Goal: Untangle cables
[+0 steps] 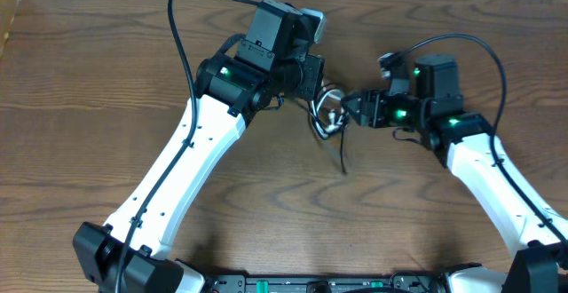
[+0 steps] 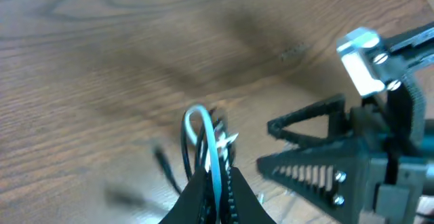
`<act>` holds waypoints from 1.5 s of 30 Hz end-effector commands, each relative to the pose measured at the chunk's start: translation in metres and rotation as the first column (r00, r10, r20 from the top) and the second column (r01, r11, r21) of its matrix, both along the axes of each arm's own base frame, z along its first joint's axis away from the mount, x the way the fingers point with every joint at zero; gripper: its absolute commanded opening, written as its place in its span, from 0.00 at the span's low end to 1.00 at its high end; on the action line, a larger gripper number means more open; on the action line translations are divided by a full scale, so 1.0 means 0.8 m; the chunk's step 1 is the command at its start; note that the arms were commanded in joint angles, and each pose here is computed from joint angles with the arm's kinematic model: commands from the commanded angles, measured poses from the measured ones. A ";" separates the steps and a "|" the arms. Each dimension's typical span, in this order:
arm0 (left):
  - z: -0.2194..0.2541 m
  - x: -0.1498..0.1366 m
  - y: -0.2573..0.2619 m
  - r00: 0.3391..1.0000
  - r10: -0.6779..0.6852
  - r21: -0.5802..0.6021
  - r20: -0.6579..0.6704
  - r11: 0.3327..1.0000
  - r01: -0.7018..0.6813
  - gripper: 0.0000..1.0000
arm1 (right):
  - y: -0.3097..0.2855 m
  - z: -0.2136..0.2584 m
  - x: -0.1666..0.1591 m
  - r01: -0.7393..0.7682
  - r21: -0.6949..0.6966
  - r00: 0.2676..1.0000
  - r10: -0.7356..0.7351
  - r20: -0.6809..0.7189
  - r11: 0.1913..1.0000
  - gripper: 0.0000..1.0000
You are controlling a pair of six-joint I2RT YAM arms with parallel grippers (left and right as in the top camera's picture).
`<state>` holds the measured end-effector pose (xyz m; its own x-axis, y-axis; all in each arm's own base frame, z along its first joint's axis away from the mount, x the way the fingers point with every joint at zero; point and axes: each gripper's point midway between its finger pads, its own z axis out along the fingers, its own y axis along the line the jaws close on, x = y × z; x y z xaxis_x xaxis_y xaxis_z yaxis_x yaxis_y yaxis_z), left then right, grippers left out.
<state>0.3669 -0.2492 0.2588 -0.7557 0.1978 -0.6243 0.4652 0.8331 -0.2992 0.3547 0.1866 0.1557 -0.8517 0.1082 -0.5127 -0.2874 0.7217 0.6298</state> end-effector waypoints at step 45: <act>0.085 -0.040 0.007 0.996 -0.038 -0.163 0.077 0.985 0.050 0.07 | 0.007 -0.167 0.008 0.285 -0.221 0.875 -0.347 -0.336 0.933 0.64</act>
<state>0.3370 -0.2441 0.3207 -0.6980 0.1337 -0.7036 0.5272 0.7607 -0.3785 0.3622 0.1968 0.0299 -0.9130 0.3456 -0.2169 0.1857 0.8253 0.5332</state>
